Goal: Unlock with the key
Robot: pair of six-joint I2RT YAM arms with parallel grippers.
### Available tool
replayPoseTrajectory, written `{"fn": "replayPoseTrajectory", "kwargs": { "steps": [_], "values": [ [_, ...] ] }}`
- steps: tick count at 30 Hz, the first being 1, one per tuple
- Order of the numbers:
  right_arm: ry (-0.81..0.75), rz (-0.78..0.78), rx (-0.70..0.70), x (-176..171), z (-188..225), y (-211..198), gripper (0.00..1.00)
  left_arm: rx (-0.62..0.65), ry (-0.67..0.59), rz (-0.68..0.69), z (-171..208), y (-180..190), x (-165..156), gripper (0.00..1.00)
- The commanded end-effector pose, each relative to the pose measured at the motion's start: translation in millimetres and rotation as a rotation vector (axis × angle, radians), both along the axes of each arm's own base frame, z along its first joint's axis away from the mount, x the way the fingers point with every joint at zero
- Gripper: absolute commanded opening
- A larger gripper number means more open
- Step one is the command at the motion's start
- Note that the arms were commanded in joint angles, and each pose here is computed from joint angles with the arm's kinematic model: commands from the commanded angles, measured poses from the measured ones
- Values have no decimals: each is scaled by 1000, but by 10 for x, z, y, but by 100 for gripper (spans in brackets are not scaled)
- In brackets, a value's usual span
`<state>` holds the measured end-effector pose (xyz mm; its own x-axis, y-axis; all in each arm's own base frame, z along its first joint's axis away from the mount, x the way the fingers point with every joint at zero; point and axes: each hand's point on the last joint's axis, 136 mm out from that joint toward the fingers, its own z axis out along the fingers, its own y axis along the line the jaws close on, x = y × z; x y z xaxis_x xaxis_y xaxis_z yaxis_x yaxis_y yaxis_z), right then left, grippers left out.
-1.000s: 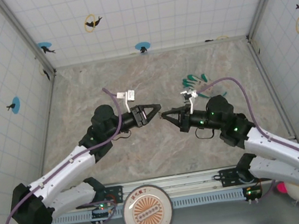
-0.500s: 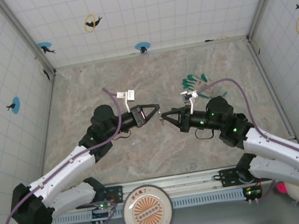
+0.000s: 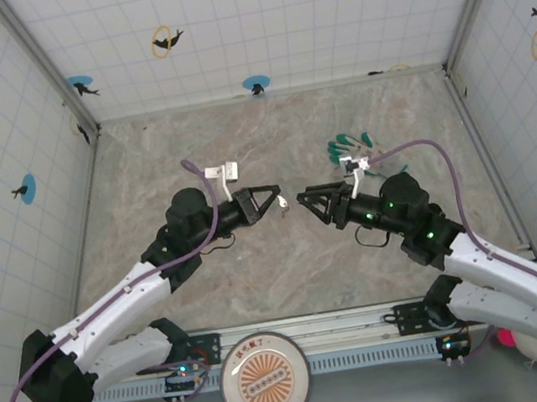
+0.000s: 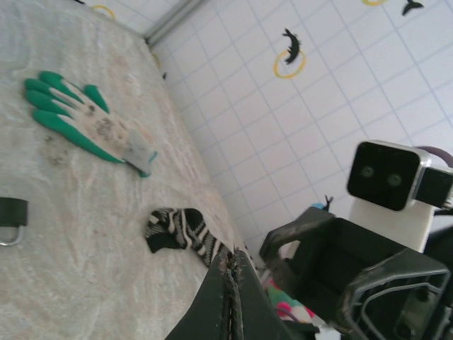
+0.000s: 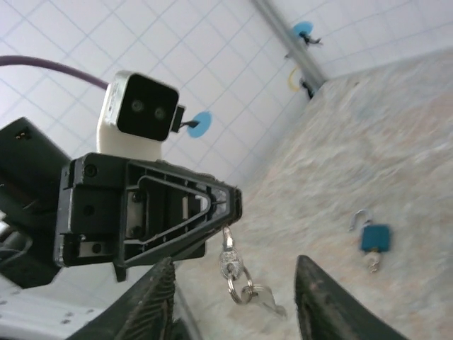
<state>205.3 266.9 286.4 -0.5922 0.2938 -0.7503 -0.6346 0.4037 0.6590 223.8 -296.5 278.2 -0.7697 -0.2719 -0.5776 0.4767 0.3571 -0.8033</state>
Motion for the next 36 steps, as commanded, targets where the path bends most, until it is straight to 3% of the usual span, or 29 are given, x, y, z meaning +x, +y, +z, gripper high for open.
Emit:
{"fn": "replayPoseTrajectory", "kwargs": {
  "steps": [1,6,11,18,23,31,36],
  "values": [
    [3,-133,6,179,-36,-152,52,13,-7,92,36,67,130,0],
    [1,-219,94,313,10,-178,58,-18,-12,133,96,97,188,0],
    [-26,-207,164,294,108,-66,61,-61,-22,109,188,70,155,0],
    [-30,-100,262,214,249,153,52,-113,-36,83,274,56,104,0],
    [-29,-65,262,192,264,276,54,-138,-44,63,323,39,72,0],
    [-35,16,283,116,342,433,38,-153,-49,62,337,59,51,0],
    [-40,39,288,83,376,481,36,-152,-43,58,320,51,49,0]
  ]
}}
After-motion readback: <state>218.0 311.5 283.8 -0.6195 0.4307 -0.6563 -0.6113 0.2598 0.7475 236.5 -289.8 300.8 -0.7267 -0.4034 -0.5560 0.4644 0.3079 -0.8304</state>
